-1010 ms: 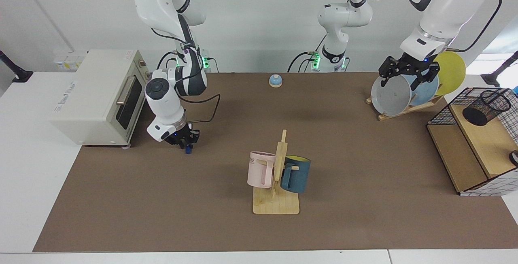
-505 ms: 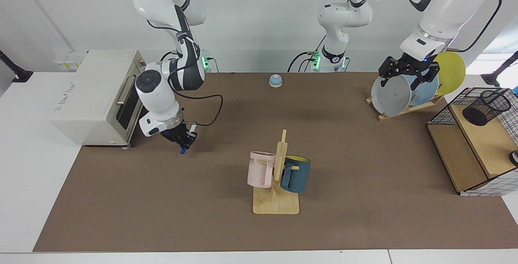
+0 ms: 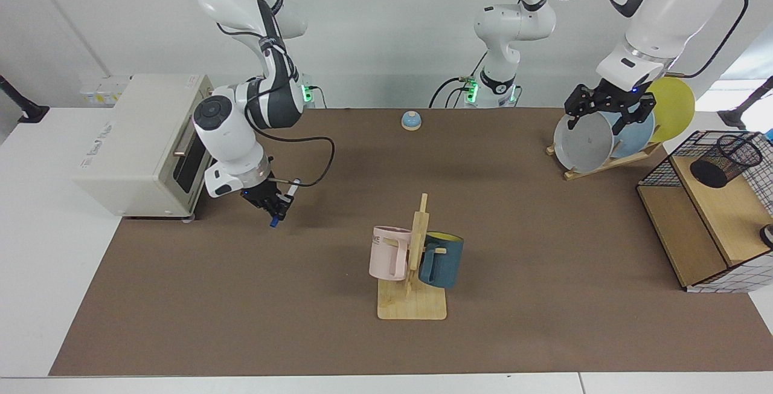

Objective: Put markers into pen holder

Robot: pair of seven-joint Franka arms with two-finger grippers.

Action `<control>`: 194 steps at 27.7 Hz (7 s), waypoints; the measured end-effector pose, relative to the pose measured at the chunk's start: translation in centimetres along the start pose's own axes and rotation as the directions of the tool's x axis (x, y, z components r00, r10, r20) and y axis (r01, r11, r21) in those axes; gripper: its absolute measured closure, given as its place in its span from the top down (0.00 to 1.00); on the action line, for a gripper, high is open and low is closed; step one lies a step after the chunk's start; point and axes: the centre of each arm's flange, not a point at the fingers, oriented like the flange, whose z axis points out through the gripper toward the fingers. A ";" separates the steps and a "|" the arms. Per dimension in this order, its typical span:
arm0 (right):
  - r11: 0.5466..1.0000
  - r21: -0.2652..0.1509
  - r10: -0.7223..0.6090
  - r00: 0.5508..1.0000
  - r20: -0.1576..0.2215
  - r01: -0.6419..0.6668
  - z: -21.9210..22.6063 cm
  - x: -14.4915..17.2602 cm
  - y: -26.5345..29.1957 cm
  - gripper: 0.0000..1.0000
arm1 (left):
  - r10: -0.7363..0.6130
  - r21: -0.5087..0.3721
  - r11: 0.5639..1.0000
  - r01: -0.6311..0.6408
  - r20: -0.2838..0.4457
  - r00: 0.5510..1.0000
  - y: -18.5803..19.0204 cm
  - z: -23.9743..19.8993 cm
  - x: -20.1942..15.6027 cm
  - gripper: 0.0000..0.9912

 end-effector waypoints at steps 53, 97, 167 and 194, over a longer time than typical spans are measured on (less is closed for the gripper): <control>0.861 0.024 0.509 0.859 -0.062 -0.508 -0.7 -22.6 -5.7 0.16 | 0.776 0.077 0.558 -0.826 -0.400 0.487 25.2 8.4 -0.3 1.00; 0.884 0.004 0.465 0.880 -0.100 -0.467 -0.6 -22.4 -5.3 0.22 | 0.768 0.129 0.575 -0.808 -0.427 0.478 27.8 10.4 1.4 0.17; 0.625 -0.173 -0.771 0.636 0.014 0.761 -14.0 6.8 9.8 1.00 | 0.612 0.036 0.528 -0.848 0.676 0.410 -24.5 -6.0 -12.7 0.17; 0.588 -0.164 -0.792 0.605 0.080 0.792 -18.7 5.1 11.8 1.00 | 0.493 0.062 0.599 -0.799 0.757 0.428 -26.4 -0.2 -10.6 0.17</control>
